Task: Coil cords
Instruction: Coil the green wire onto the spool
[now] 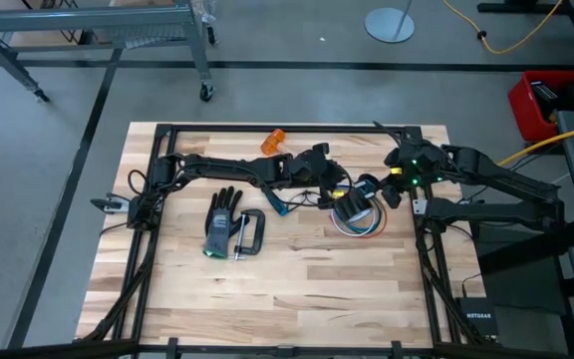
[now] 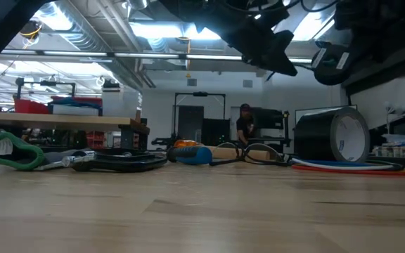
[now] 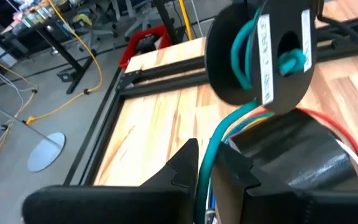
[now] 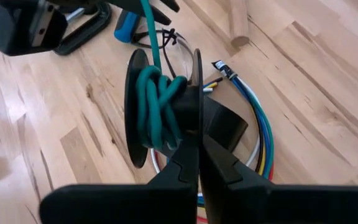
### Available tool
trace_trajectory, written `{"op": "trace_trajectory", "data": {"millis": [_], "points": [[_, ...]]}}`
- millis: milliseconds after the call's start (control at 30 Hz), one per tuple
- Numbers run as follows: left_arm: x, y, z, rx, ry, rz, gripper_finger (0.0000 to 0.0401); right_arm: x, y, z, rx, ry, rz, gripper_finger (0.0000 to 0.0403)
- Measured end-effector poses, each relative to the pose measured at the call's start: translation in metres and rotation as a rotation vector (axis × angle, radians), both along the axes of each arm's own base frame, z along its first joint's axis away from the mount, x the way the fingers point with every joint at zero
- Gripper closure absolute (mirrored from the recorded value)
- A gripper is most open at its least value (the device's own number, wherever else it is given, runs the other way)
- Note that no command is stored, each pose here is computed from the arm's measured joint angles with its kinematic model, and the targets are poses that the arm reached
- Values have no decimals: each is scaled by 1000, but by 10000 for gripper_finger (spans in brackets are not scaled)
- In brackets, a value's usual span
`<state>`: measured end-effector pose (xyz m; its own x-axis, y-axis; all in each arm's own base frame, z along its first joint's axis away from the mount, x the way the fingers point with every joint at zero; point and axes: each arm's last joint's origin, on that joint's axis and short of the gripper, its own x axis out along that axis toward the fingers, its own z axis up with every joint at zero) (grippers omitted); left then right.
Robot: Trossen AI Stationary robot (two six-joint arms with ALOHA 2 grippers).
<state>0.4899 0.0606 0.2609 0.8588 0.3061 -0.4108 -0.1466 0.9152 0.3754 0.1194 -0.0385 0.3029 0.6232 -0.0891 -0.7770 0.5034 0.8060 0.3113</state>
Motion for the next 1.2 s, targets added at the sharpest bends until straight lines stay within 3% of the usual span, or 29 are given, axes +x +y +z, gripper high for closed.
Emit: {"op": "trace_trajectory", "data": {"millis": [233, 733, 1200], "points": [[-2, -6, -5, 11, 67, -21, 356, 0, 0, 0, 0, -1, 0, 402], [-7, -11, -14, -3, 173, -37, 386, 0, 0, 1, 9, -11, 9, 402], [-9, -10, -17, -6, 216, -30, 356, 0, 1, 0, 19, -8, 17, 402]]}}
